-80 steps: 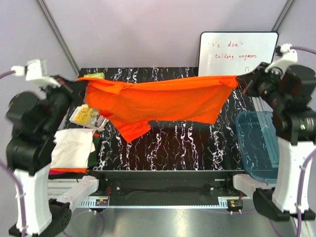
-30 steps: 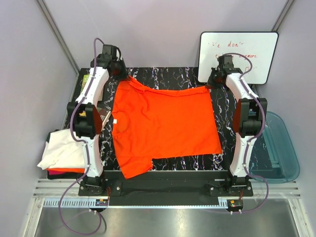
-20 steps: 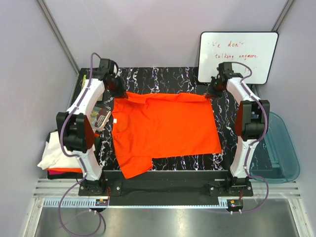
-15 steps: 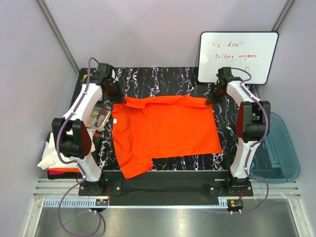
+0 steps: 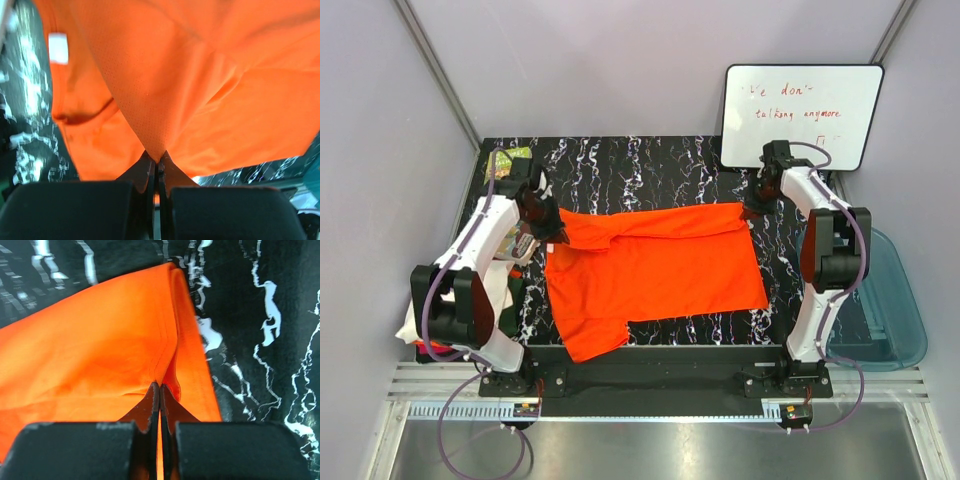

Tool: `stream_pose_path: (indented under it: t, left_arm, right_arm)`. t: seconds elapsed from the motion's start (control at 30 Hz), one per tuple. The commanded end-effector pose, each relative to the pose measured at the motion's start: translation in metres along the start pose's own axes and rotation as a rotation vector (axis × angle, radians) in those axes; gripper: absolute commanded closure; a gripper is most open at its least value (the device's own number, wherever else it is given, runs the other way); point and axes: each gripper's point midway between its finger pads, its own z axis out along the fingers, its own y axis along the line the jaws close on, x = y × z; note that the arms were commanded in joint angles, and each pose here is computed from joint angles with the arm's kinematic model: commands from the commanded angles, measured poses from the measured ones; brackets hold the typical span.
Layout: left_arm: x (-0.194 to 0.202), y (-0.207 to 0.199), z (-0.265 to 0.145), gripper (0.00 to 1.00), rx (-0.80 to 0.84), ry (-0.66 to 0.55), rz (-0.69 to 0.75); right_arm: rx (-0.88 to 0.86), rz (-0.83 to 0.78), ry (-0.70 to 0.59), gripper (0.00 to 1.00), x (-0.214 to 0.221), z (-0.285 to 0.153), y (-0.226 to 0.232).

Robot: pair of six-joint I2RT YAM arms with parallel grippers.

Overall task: Fold and stack the t-shirts
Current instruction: Fold the tshirt

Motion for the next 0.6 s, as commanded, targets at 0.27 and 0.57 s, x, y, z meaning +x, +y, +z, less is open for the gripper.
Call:
stream_pose_path:
  t: [0.27, 0.57]
  left_arm:
    - [0.040, 0.019, 0.000, 1.00, -0.026, 0.058, -0.050]
    - [0.057, 0.027, 0.006, 1.00, -0.055, 0.114, -0.074]
  right_arm:
    - [0.126, 0.011, 0.133, 0.75, 0.016, 0.047, -0.031]
    - [0.180, 0.002, 0.107, 0.00, 0.010, 0.032, -0.038]
